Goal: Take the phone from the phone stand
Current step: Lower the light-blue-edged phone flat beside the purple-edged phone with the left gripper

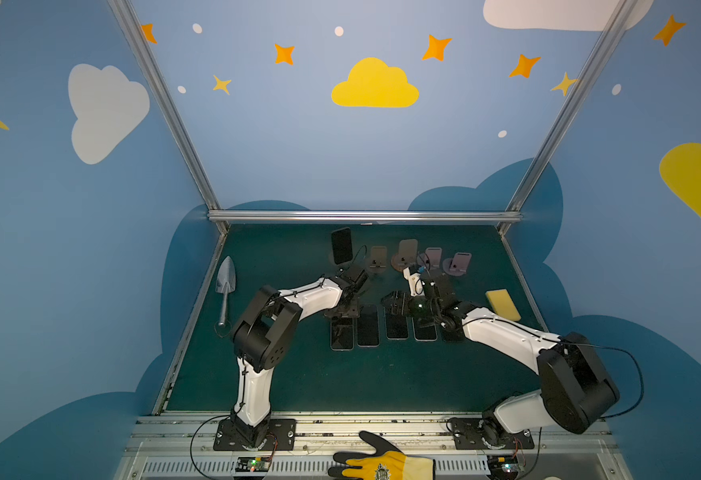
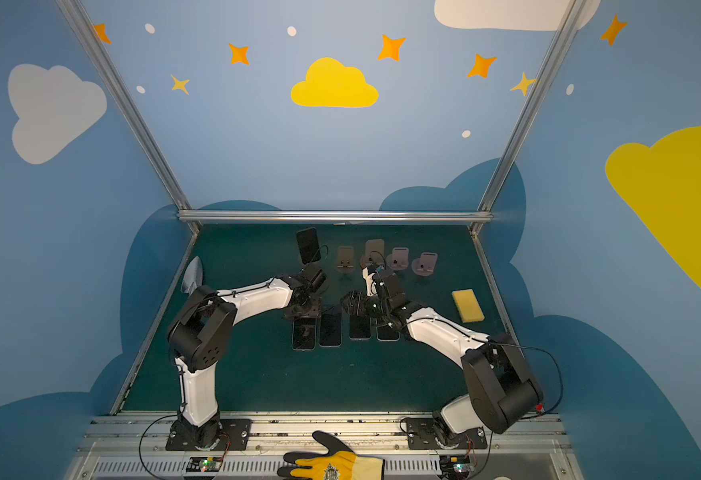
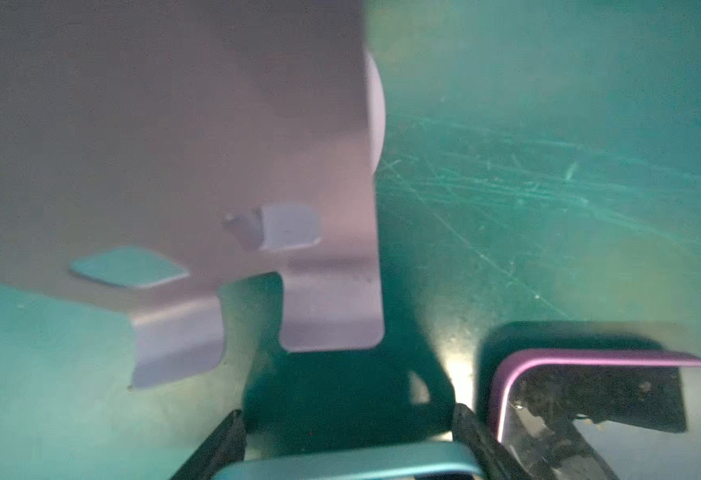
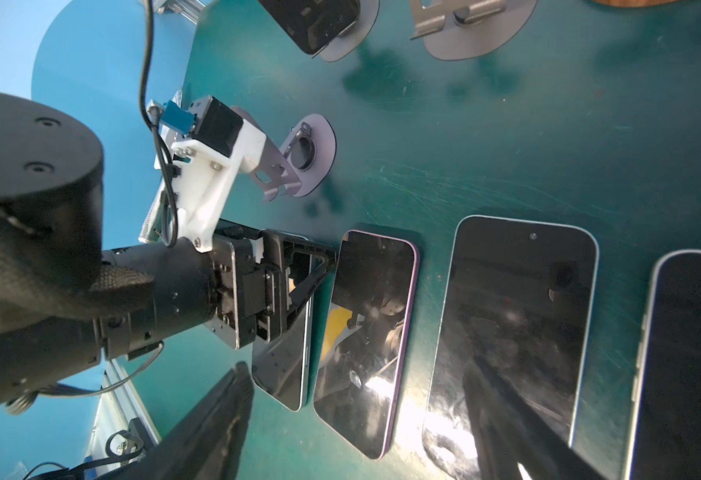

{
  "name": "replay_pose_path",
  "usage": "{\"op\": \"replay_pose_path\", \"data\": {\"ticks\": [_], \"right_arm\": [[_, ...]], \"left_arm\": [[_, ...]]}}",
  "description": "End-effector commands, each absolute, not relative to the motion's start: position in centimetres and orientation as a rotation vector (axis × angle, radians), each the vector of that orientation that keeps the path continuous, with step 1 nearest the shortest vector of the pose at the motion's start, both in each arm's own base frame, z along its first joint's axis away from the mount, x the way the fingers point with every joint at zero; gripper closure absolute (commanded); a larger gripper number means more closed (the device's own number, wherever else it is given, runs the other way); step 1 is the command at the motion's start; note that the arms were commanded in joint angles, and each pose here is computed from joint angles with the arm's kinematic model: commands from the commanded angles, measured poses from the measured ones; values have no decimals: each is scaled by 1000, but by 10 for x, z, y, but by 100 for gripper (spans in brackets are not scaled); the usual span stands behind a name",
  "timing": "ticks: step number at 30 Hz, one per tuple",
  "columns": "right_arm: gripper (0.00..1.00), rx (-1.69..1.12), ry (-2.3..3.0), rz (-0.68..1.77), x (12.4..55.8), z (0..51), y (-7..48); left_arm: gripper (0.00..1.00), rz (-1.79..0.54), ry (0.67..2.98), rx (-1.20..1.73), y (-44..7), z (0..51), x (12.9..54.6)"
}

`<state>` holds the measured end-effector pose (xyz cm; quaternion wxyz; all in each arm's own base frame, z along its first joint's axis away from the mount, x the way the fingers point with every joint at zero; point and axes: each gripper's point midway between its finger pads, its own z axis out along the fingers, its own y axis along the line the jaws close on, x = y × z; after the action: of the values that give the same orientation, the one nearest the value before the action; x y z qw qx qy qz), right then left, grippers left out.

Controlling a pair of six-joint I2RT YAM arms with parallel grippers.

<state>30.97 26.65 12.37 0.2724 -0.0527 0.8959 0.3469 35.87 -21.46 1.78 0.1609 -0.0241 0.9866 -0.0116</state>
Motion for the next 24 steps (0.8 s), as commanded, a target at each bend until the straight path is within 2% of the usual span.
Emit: {"op": "replay_pose_path", "data": {"ticks": [1,24], "right_arm": [[20,-119,2416,931,312,125,266],[20,-101,2417,968,312,124,270]], "left_arm": [[34,-93,2846,-102,-218,5,350],[30,-85,2842,-108,-211,7,341]]}}
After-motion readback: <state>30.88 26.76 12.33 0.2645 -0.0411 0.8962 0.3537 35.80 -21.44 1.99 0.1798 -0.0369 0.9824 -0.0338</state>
